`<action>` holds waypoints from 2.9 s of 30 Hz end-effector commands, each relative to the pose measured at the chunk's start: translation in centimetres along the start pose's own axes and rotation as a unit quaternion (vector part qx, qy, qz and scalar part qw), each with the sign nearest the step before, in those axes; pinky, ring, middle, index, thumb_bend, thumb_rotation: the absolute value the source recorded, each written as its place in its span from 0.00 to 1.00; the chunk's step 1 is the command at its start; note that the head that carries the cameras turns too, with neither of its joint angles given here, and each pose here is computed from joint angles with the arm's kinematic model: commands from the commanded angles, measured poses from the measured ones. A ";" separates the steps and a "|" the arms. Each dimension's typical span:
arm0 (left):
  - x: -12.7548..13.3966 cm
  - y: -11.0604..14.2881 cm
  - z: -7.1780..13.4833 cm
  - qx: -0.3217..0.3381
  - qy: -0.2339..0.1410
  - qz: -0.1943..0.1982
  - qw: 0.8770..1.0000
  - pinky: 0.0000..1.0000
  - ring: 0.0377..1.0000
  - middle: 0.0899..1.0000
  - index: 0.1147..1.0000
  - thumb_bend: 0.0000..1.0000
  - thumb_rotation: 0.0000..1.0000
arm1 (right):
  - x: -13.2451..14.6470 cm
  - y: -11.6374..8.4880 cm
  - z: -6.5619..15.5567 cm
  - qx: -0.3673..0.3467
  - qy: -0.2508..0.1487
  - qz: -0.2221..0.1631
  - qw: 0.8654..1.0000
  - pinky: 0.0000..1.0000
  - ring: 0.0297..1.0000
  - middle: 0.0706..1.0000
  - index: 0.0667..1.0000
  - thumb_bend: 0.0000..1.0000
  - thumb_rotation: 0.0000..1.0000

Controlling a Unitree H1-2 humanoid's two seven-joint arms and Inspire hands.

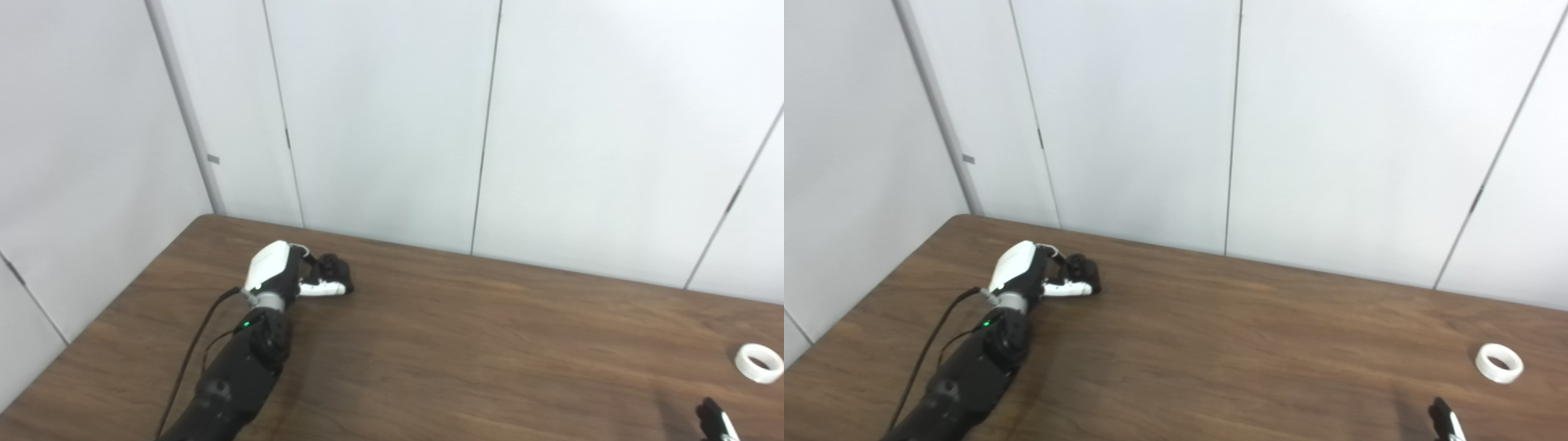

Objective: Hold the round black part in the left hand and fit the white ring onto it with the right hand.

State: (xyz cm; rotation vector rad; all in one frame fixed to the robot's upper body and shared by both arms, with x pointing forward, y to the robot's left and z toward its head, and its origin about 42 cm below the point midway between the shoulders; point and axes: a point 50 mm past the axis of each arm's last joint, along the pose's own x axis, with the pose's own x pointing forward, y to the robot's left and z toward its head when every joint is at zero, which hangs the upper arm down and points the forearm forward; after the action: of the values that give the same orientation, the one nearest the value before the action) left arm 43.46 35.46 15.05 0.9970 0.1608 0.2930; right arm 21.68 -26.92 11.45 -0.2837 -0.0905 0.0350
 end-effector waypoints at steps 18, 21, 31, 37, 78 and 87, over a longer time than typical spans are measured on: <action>-13.5 -0.8 5.7 -0.055 -0.142 -0.023 0.988 0.84 0.87 0.78 0.42 0.52 0.05 | -0.3 2.8 0.8 -0.014 0.006 -0.007 1.000 1.00 0.98 0.93 0.97 0.55 1.00; -16.4 -1.6 6.8 -0.067 -0.167 -0.039 0.983 0.90 0.87 0.78 0.42 0.52 0.06 | -0.2 3.1 1.2 -0.009 0.005 -0.007 1.000 1.00 0.97 0.93 0.97 0.56 1.00; -22.4 -4.3 9.7 -0.067 -0.245 -0.094 0.962 1.00 0.91 0.81 0.42 0.52 0.06 | 0.2 3.6 3.0 -0.022 -0.001 -0.008 1.000 1.00 0.95 0.91 0.95 0.55 1.00; -24.9 -5.5 9.8 -0.046 -0.287 -0.124 0.949 1.00 0.94 0.83 0.42 0.52 0.06 | 0.6 3.9 4.1 -0.026 -0.009 -0.008 1.000 0.97 0.94 0.91 0.95 0.56 1.00; -28.3 -8.4 7.1 -0.025 -0.281 -0.172 0.944 1.00 0.93 0.81 0.42 0.52 0.05 | 4.5 -1.8 10.8 -0.123 -0.031 -0.069 0.990 0.88 0.91 0.91 0.89 0.55 0.59; -27.7 -8.2 5.6 -0.022 -0.280 -0.172 0.944 1.00 0.88 0.80 0.42 0.52 0.05 | 9.2 -5.0 12.7 -0.235 -0.040 -0.118 0.964 0.97 0.96 0.91 0.79 0.63 0.44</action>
State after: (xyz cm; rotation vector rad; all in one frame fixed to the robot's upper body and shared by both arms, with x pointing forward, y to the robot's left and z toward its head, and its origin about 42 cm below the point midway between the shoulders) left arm 20.38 17.19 11.78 0.9340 -0.2174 -0.3081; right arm 28.93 -27.29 24.18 -0.6883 -0.1620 -0.1830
